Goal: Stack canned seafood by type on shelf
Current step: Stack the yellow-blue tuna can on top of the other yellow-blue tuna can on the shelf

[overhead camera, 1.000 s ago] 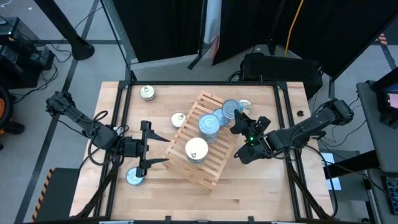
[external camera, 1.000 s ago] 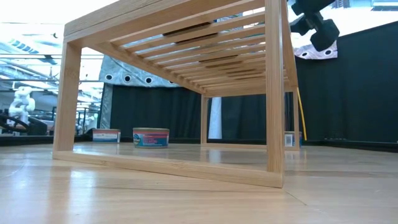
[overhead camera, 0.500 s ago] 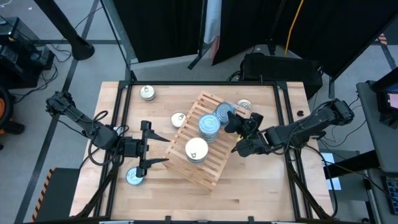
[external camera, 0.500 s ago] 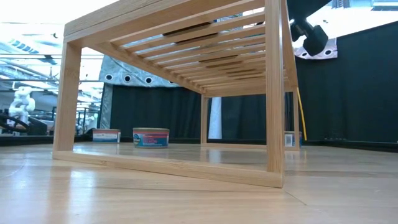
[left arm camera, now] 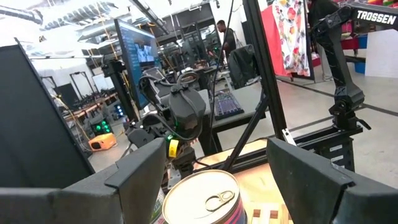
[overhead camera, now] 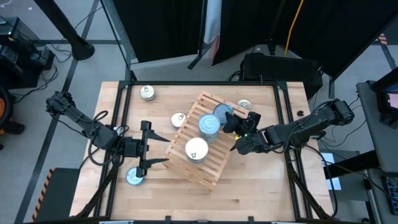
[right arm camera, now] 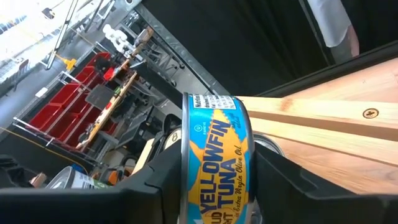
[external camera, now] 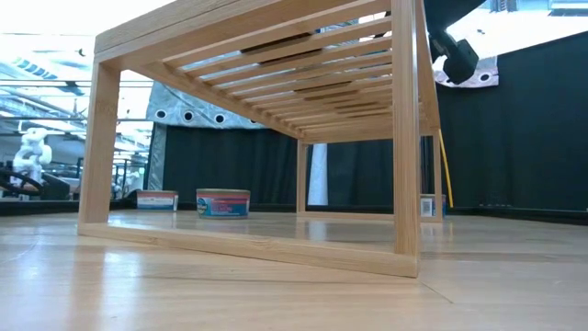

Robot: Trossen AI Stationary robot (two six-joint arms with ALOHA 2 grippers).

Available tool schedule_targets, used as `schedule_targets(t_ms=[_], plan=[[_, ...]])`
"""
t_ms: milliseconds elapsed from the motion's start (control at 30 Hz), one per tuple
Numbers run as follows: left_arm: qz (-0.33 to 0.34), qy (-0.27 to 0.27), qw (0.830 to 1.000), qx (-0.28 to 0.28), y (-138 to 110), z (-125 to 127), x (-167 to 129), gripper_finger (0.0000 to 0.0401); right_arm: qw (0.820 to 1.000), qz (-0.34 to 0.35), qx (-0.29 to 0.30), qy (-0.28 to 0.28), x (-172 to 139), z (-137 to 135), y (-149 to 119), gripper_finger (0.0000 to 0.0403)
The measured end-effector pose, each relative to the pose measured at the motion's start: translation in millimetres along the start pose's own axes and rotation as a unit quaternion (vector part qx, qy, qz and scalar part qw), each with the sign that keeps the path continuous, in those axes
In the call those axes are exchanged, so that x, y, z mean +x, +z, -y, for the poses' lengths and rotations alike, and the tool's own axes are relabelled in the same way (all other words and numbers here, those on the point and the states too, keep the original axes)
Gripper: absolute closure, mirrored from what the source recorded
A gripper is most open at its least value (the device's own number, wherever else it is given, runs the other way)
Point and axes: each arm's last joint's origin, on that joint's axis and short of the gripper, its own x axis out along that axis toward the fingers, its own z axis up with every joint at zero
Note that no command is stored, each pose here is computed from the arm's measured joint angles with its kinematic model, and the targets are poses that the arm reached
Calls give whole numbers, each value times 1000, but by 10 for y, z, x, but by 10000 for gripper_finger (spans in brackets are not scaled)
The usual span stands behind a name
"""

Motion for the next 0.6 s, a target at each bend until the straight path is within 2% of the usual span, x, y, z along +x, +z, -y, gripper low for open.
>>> schedule_targets(t_ms=[133,467,600], plan=[[0,0,1000,0,0,0,0,114,1000,-1,-8,-1,5,1,2,209],[-4,-2,1000,2,-9,3,0,114,996,-4,-88,0,4,1,-1,110],[-5,-2,1000,3,-10,3,0,114,994,-35,-103,0,38,4,-4,79]])
